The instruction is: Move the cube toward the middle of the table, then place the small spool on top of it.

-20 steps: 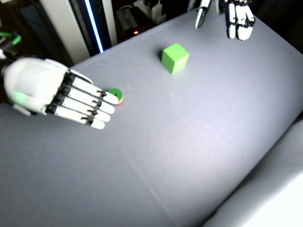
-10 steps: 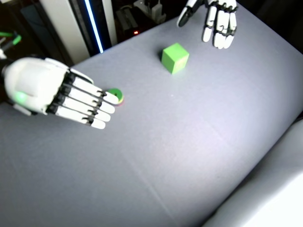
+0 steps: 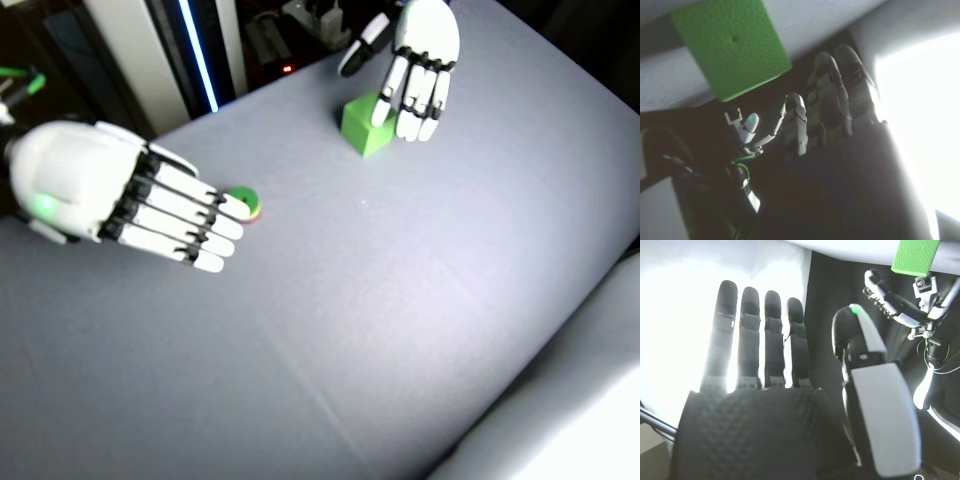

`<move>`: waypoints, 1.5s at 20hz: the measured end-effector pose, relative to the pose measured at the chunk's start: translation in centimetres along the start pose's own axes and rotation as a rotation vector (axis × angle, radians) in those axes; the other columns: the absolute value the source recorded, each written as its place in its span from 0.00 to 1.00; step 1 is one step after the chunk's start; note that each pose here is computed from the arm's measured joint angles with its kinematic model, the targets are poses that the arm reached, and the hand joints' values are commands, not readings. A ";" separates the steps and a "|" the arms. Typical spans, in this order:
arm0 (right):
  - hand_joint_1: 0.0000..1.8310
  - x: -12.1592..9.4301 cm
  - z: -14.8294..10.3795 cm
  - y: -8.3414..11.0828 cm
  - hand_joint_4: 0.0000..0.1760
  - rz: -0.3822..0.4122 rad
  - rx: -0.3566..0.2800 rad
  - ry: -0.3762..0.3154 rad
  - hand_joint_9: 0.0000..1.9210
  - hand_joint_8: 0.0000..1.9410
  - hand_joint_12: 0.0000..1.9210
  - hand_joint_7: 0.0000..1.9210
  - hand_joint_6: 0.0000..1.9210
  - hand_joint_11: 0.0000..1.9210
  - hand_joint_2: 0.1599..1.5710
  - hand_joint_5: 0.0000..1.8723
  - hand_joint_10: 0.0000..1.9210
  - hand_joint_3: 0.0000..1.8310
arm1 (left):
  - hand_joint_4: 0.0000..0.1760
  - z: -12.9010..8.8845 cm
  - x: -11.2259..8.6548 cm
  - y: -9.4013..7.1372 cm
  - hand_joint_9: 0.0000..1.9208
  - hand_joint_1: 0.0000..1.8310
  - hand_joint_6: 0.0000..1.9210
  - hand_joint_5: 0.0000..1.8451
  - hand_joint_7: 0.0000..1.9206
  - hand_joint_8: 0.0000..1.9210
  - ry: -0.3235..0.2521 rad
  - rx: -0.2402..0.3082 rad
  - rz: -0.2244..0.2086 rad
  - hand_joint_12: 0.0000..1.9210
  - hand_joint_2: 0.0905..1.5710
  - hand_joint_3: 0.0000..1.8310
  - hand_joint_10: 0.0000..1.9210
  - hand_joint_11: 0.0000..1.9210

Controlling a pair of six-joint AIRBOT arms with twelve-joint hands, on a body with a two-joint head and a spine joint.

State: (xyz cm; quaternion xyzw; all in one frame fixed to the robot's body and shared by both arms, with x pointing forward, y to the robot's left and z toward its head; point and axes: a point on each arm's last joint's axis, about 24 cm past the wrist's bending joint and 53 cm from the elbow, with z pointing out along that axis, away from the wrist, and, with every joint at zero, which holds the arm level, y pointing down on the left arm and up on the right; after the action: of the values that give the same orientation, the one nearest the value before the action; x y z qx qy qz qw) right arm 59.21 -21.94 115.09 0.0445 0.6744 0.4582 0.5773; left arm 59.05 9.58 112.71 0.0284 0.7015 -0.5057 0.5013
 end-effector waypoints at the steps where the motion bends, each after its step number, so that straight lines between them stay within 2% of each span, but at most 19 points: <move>1: 0.36 0.0 0.0 0.0 0.00 0.000 0.000 0.000 0.26 0.00 0.22 0.26 0.00 0.19 0.84 0.27 0.00 0.00 | 0.94 0.3 0.1 -0.1 0.11 0.33 0.00 0.08 0.07 0.00 0.001 0.003 0.004 0.31 0.51 0.00 0.00 0.00; 4: 0.37 0.0 0.0 0.0 0.01 0.000 0.000 0.001 0.26 0.00 0.25 0.25 0.00 0.18 0.84 0.27 0.00 0.00 | 0.90 0.9 0.8 -0.4 0.12 0.35 0.00 0.09 0.07 0.00 0.021 0.010 0.025 0.33 0.50 0.00 0.00 0.00; 7: 0.37 0.0 0.0 0.0 0.00 0.000 0.001 0.001 0.26 0.00 0.25 0.26 0.00 0.17 0.84 0.28 0.00 0.00 | 0.90 1.2 1.1 0.0 0.12 0.38 0.00 0.09 0.07 0.00 0.033 -0.004 0.039 0.40 0.49 0.00 0.00 0.00; 8: 0.40 0.0 0.0 0.0 0.00 0.000 0.000 0.001 0.26 0.00 0.26 0.26 0.00 0.18 0.83 0.28 0.00 0.00 | 0.86 1.3 1.3 0.2 0.14 0.38 0.00 0.10 0.07 0.00 0.040 -0.015 0.052 0.43 0.50 0.00 0.00 0.00; 10: 0.38 0.0 0.0 0.0 0.11 0.000 0.002 0.000 0.26 0.00 0.26 0.25 0.00 0.17 0.84 0.27 0.00 0.00 | 0.73 1.3 1.4 0.4 0.20 0.42 0.00 0.13 0.12 0.00 0.048 -0.021 0.057 0.45 0.54 0.00 0.01 0.06; 11: 0.40 0.0 0.0 0.0 0.04 0.000 0.002 0.000 0.26 0.00 0.27 0.26 0.00 0.17 0.84 0.28 0.00 0.00 | 0.50 1.4 1.4 0.4 0.28 0.52 0.00 0.18 0.18 0.01 0.045 -0.020 0.055 0.46 0.63 0.01 0.02 0.15; 12: 0.40 0.0 0.0 0.0 0.05 0.000 0.000 0.001 0.27 0.00 0.27 0.27 0.00 0.17 0.84 0.28 0.00 0.00 | 0.00 1.5 1.4 0.3 0.38 0.63 0.01 0.30 0.31 0.01 0.045 -0.019 0.054 0.39 0.69 0.00 0.03 0.25; 13: 0.40 0.0 0.0 0.0 0.02 0.000 0.001 0.001 0.27 0.00 0.30 0.27 0.00 0.16 0.84 0.29 0.00 0.00 | 0.00 1.6 1.3 0.2 0.45 0.66 0.50 0.41 0.41 0.53 0.043 -0.017 0.054 0.66 0.73 0.00 0.48 0.40; 14: 0.41 0.0 0.0 -0.1 0.05 0.000 0.003 0.001 0.26 0.00 0.32 0.26 0.00 0.14 0.84 0.29 0.00 0.00 | 0.00 1.6 1.2 0.1 0.49 0.67 0.61 0.42 0.42 0.64 0.037 -0.013 0.051 0.73 0.75 0.00 0.59 0.46; 15: 0.44 0.0 0.0 -0.1 0.00 0.000 0.002 0.001 0.26 0.00 0.33 0.26 0.00 0.14 0.84 0.29 0.00 0.00 | 0.00 1.7 0.7 0.0 0.55 0.67 0.52 0.44 0.44 0.72 0.024 -0.006 0.044 0.72 0.75 0.00 0.59 0.52; 16: 0.43 0.0 0.0 0.0 0.03 0.000 0.002 0.002 0.26 0.00 0.33 0.26 0.00 0.14 0.84 0.29 0.00 0.00 | 0.00 1.8 0.2 -0.2 0.55 0.68 0.51 0.45 0.45 0.73 0.009 0.003 0.046 0.73 0.74 0.00 0.58 0.53; 17: 0.41 0.1 0.0 -0.1 0.03 0.000 0.004 0.002 0.26 0.00 0.34 0.26 0.00 0.15 0.84 0.29 0.00 0.00 | 0.00 2.0 -0.5 -0.5 0.54 0.68 0.49 0.47 0.47 0.70 -0.011 0.013 0.045 0.70 0.73 0.00 0.50 0.50; 19: 0.42 0.1 0.0 -0.1 0.01 0.000 0.004 0.003 0.27 0.00 0.34 0.27 0.00 0.16 0.84 0.30 0.00 0.00 | 0.00 2.4 -1.9 -1.1 0.55 0.68 0.45 0.48 0.47 0.71 -0.049 0.037 0.052 0.69 0.73 0.00 0.48 0.50; 21: 0.42 0.2 0.0 -0.1 0.00 0.002 0.005 0.004 0.28 0.00 0.34 0.27 0.00 0.17 0.84 0.30 0.01 0.00 | 0.00 2.9 -3.9 -1.9 0.55 0.69 0.41 0.50 0.48 0.69 -0.102 0.068 0.066 0.70 0.72 0.00 0.48 0.48; 22: 0.42 0.2 0.0 -0.2 0.00 0.002 0.006 0.005 0.28 0.00 0.33 0.27 0.00 0.16 0.84 0.29 0.00 0.00 | 0.00 3.1 -4.8 -2.0 0.54 0.68 0.40 0.50 0.46 0.72 -0.125 0.074 0.072 0.76 0.72 0.00 0.52 0.46; 26: 0.40 0.6 0.1 -0.4 0.00 0.007 0.009 0.011 0.28 0.00 0.34 0.27 0.00 0.16 0.84 0.29 0.00 0.00 | 0.00 5.3 -8.0 -1.8 0.45 0.67 0.54 0.43 0.47 0.70 -0.201 0.075 0.071 0.76 0.74 0.00 0.48 0.33; 27: 0.40 0.6 0.1 -0.5 0.05 0.006 0.012 0.014 0.28 0.00 0.35 0.27 0.00 0.16 0.84 0.29 0.00 0.00 | 0.00 6.5 -8.4 -1.8 0.41 0.65 0.58 0.43 0.43 0.73 -0.203 0.075 0.075 0.72 0.76 0.00 0.44 0.32; 29: 0.40 0.5 0.1 -0.6 0.02 0.001 0.013 0.011 0.28 0.00 0.35 0.27 0.00 0.16 0.84 0.29 0.00 0.00 | 0.00 7.9 -8.5 -1.8 0.43 0.66 0.55 0.45 0.44 0.71 -0.198 0.071 0.072 0.71 0.75 0.00 0.43 0.35; 30: 0.40 0.4 0.1 -0.7 0.00 0.002 0.015 0.009 0.28 0.00 0.38 0.27 0.00 0.15 0.84 0.29 0.00 0.00 | 0.00 8.7 -8.2 -1.7 0.52 0.67 0.51 0.48 0.51 0.60 -0.186 0.065 0.075 0.59 0.71 0.00 0.30 0.42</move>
State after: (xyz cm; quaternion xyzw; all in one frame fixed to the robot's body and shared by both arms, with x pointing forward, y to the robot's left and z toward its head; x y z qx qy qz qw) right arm 59.49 -22.03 114.33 0.0478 0.6803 0.4538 0.5735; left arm 68.04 6.18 119.94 0.0238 0.6338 -0.5094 0.5816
